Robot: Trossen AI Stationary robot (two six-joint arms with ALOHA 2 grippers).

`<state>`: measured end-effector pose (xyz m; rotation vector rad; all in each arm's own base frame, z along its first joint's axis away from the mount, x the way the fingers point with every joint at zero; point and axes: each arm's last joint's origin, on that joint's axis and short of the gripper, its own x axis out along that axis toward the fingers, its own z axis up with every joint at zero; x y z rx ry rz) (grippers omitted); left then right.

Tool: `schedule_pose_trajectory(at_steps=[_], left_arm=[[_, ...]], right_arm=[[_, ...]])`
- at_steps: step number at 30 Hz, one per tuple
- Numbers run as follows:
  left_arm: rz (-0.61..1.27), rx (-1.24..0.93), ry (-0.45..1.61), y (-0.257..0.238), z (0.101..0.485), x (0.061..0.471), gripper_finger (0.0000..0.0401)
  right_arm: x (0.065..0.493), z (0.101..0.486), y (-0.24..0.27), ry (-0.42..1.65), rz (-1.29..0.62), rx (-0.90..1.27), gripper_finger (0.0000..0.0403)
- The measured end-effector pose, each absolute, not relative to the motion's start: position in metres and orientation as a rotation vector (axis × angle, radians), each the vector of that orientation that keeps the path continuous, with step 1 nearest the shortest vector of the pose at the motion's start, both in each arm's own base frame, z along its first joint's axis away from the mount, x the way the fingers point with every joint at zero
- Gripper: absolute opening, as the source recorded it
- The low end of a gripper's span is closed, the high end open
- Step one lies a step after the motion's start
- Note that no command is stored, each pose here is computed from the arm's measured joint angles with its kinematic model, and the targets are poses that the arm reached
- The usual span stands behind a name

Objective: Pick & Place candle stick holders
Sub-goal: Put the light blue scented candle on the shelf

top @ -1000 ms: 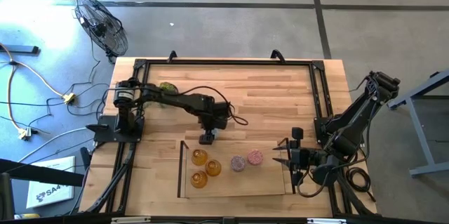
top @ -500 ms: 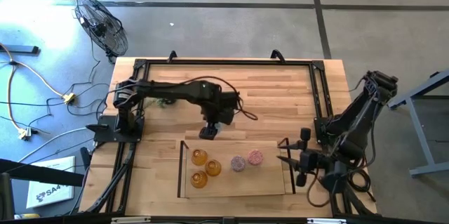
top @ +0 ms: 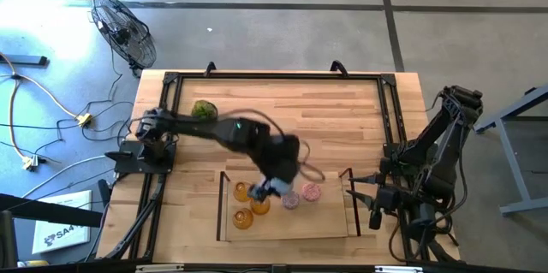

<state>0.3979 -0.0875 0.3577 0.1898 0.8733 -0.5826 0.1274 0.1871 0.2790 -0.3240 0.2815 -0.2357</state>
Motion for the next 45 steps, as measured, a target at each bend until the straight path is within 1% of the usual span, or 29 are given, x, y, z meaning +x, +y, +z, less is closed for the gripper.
schedule_pose_trajectory(at_steps=[4, 7, 10, 15, 18, 20, 23, 26, 32, 35, 37, 45], left_arm=[[-0.653, 0.208, 0.883, -0.118, 0.338, 0.407, 0.0303], [-0.729, 0.188, 0.916, -0.139, 0.32, 0.413, 0.0298], [-0.751, 0.186, 0.942, -0.158, 0.296, 0.422, 0.0292], [-0.767, 0.193, 0.905, -0.18, 0.275, 0.434, 0.0295], [-0.765, 0.193, 0.943, -0.188, 0.258, 0.438, 0.0297], [-0.771, 0.197, 0.927, -0.193, 0.253, 0.441, 0.0296], [-0.757, 0.199, 0.927, -0.198, 0.245, 0.444, 0.0296], [-0.728, 0.204, 0.973, -0.199, 0.231, 0.447, 0.0296], [-0.609, 0.267, 1.034, -0.192, 0.21, 0.453, 0.0296], [-0.54, 0.277, 1.04, -0.186, 0.205, 0.458, 0.0296], [-0.532, 0.26, 1.039, -0.183, 0.204, 0.46, 0.0298], [-0.513, 0.272, 1.022, -0.182, 0.207, 0.465, 0.0337]], right_arm=[[0.128, 0.279, 0.187, 0.273, -0.243, -0.28, 0.014], [0.129, 0.281, 0.189, 0.257, -0.242, -0.222, 0.014], [0.131, 0.284, 0.193, 0.248, -0.218, -0.158, 0.014], [0.134, 0.29, 0.202, 0.239, -0.147, -0.096, 0.014], [0.137, 0.293, 0.208, 0.226, -0.111, -0.084, 0.014], [0.139, 0.293, 0.212, 0.222, -0.088, -0.078, 0.014], [0.141, 0.291, 0.216, 0.219, -0.075, -0.075, 0.014], [0.143, 0.289, 0.221, 0.219, -0.068, -0.068, 0.014], [0.147, 0.284, 0.228, 0.226, -0.033, -0.044, 0.014], [0.148, 0.282, 0.232, 0.23, -0.012, -0.036, 0.014], [0.149, 0.281, 0.234, 0.234, 0.005, -0.025, 0.014], [0.149, 0.281, 0.235, 0.251, 0.039, 0.003, 0.014]])
